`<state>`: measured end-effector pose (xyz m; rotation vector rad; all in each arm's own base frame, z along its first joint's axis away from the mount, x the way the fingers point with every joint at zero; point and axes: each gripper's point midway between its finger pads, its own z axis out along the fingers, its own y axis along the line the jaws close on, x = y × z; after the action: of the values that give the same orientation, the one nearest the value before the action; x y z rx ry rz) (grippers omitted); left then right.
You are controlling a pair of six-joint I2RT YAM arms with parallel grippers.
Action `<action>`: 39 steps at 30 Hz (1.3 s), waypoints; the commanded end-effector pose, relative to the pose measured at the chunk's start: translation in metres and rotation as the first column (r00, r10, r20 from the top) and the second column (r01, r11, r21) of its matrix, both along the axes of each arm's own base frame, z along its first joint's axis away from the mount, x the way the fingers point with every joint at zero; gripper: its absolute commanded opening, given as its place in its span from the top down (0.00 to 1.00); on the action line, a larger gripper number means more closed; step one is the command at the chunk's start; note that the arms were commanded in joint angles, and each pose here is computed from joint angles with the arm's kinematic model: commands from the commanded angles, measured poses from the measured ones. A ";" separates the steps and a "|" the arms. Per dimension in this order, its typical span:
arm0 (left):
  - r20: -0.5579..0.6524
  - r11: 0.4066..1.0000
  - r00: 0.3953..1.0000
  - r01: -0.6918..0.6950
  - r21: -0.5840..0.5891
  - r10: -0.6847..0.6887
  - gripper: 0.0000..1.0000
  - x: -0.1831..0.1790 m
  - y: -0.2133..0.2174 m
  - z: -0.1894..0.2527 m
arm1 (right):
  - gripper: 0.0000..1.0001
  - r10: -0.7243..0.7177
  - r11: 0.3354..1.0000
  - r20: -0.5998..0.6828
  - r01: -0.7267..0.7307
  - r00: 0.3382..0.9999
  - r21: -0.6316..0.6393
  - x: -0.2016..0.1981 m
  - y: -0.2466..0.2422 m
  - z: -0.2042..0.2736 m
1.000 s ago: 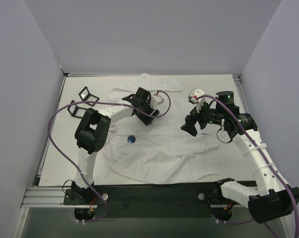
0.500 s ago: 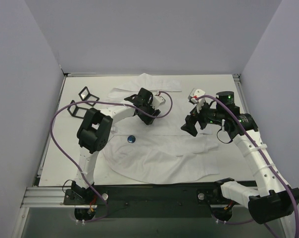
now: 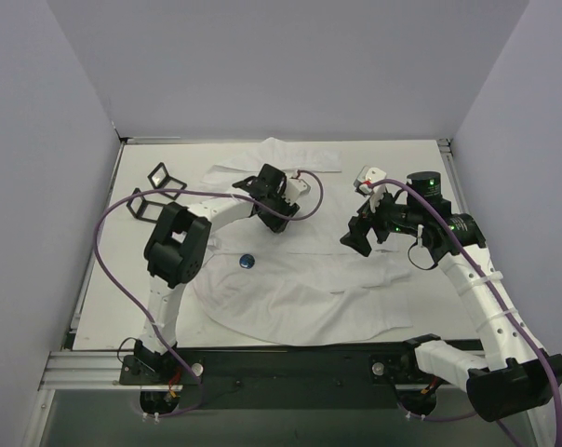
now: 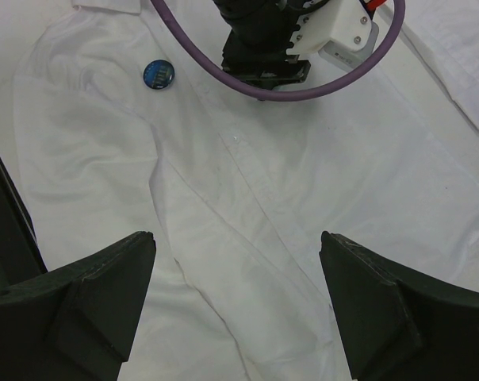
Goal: Remove the brooch from the garment
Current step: Pick up the flattened clothing from the center of the board.
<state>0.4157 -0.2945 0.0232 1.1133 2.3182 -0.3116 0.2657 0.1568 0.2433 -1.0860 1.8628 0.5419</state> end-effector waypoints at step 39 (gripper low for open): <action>-0.289 0.980 0.957 -0.062 -0.189 0.005 0.49 -0.003 0.011 0.011 | 0.12 0.082 0.996 0.010 -0.082 0.997 -0.034 -0.011 0.021 -0.003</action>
<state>0.4124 -0.2791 0.0276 0.9881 2.4744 -0.6726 0.2551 0.1739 0.2388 -1.1622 1.8495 0.5544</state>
